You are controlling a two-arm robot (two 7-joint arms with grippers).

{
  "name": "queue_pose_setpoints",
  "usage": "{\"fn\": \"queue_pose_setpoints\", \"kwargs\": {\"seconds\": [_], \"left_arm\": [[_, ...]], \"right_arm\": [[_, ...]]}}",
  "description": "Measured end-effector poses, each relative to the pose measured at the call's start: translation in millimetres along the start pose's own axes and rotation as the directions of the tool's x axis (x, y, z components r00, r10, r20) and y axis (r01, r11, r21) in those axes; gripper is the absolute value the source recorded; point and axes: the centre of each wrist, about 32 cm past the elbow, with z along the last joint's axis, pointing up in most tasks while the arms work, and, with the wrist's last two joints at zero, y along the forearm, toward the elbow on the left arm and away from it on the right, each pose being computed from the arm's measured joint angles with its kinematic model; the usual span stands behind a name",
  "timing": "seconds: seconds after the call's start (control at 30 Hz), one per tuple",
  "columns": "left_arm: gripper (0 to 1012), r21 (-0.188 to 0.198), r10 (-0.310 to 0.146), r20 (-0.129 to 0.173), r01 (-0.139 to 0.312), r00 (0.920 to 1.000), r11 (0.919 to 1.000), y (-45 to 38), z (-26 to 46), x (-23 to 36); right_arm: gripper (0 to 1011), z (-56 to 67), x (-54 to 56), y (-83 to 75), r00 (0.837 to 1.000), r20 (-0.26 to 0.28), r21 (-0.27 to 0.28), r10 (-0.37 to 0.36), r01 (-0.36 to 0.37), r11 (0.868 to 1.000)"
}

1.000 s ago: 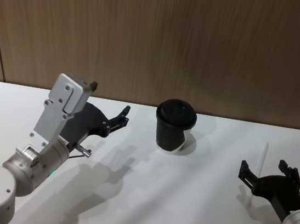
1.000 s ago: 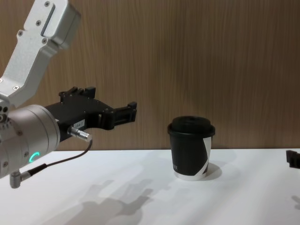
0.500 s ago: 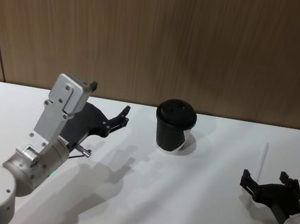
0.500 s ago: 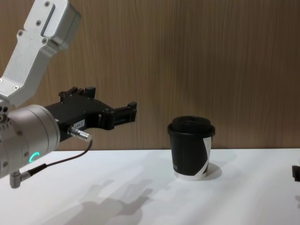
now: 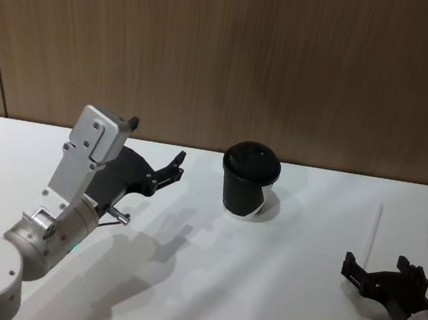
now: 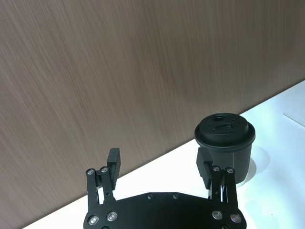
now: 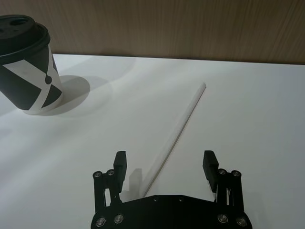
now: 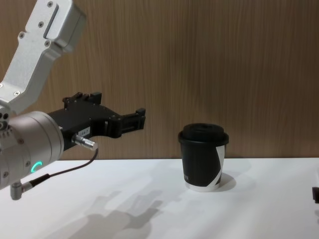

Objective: Pick up the straw with one hand, pass it to the other hand, and insert it into the cup.

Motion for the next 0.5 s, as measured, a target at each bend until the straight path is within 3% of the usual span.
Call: {"fn": "queue_pose_setpoints", "kwargs": {"seconds": [0.5], "left_arm": [[1003,0.0,0.0,0.0,0.0,1.0,1.0,0.0,0.0,0.0]], "right_arm": [[1001,0.5,-1.9,1.9,1.0,-0.007,-0.048,0.001,-0.001,0.999]]}}
